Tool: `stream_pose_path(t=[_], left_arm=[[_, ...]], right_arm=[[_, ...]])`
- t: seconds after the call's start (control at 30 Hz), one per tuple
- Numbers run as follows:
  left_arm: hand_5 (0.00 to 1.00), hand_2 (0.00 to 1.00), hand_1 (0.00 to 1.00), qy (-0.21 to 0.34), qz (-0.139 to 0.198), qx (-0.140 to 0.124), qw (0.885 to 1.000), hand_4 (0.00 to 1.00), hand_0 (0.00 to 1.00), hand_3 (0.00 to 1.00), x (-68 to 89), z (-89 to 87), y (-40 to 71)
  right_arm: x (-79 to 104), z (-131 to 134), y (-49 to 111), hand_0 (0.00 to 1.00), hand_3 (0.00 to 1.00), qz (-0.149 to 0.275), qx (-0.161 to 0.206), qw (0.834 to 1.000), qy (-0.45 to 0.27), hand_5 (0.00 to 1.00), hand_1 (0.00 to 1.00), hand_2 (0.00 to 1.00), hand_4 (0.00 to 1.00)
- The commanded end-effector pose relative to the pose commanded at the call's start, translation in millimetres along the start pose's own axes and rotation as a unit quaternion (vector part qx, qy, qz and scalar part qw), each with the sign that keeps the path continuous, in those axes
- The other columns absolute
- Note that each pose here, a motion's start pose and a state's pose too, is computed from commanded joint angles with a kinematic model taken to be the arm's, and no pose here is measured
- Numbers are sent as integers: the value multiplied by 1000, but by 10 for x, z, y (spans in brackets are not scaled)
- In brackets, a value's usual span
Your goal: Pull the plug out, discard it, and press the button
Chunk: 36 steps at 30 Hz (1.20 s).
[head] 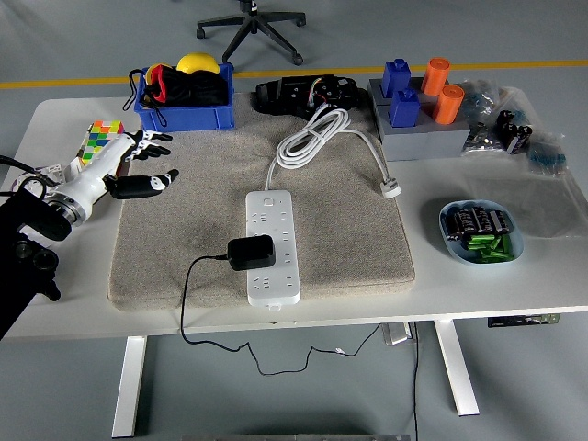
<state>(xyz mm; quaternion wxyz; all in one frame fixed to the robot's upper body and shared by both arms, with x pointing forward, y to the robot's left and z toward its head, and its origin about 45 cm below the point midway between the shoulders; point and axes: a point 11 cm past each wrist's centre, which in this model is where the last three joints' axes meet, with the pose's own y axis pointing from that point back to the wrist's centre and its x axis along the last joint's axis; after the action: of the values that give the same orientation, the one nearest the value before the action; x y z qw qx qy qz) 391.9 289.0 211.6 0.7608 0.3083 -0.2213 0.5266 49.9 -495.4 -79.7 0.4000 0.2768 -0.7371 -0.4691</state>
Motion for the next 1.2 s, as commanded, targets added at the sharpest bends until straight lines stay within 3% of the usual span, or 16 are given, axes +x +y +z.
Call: stream_pose_path(t=[0.07, 0.1, 0.47, 0.7, 0.73, 0.9, 0.93, 1.1, 1.13, 1.2], left_arm=[[167, 794, 853, -7, -13, -7, 1000, 941, 839, 819, -56, 48, 3], [229, 822, 883, -13, -20, -13, 1000, 998, 864, 839, -90, 87, 4], [254, 827, 892, -37, -86, -52, 994, 998, 869, 841, -428, 351, 41], [256, 826, 894, -49, -111, -53, 991, 998, 871, 841, -620, 367, 39], [198, 818, 891, -49, -115, -51, 991, 998, 871, 831, -661, 358, 41], [198, 818, 891, -63, -128, -48, 989, 998, 871, 831, -812, 348, 35], [16, 744, 839, -67, -129, -49, 988, 998, 862, 823, -837, 347, 31], [16, 744, 839, -86, -127, -49, 987, 998, 862, 823, -900, 342, 12], [2, 655, 753, -91, -126, -49, 987, 998, 834, 785, -909, 341, 7], [2, 655, 753, -99, -126, -49, 986, 998, 834, 785, -925, 336, 0]], right_arm=[[5, 6, -1, 753, 619, 0, -1, 1000, 0, 505, 665, 651, 662], [10, 7, -1, 753, 619, 1, -2, 1000, 0, 505, 665, 651, 662], [0, 18, -2, 753, 619, -2, -2, 1000, -2, 505, 664, 651, 662], [-9, 34, -3, 753, 619, -3, -3, 1000, -1, 506, 665, 651, 662], [-12, 33, -3, 753, 620, -3, -3, 1000, -1, 506, 664, 651, 662], [-19, 31, -3, 753, 620, -4, -3, 1000, -1, 506, 664, 651, 662], [-17, 32, -3, 753, 620, -4, -3, 1000, -1, 505, 664, 651, 662], [-10, 31, -3, 753, 620, -3, -3, 1000, -2, 505, 664, 651, 662], [-10, 33, -3, 753, 620, -3, -4, 1000, -2, 506, 664, 651, 661], [-11, 35, -3, 753, 620, -3, -4, 1000, -1, 506, 664, 651, 661]])
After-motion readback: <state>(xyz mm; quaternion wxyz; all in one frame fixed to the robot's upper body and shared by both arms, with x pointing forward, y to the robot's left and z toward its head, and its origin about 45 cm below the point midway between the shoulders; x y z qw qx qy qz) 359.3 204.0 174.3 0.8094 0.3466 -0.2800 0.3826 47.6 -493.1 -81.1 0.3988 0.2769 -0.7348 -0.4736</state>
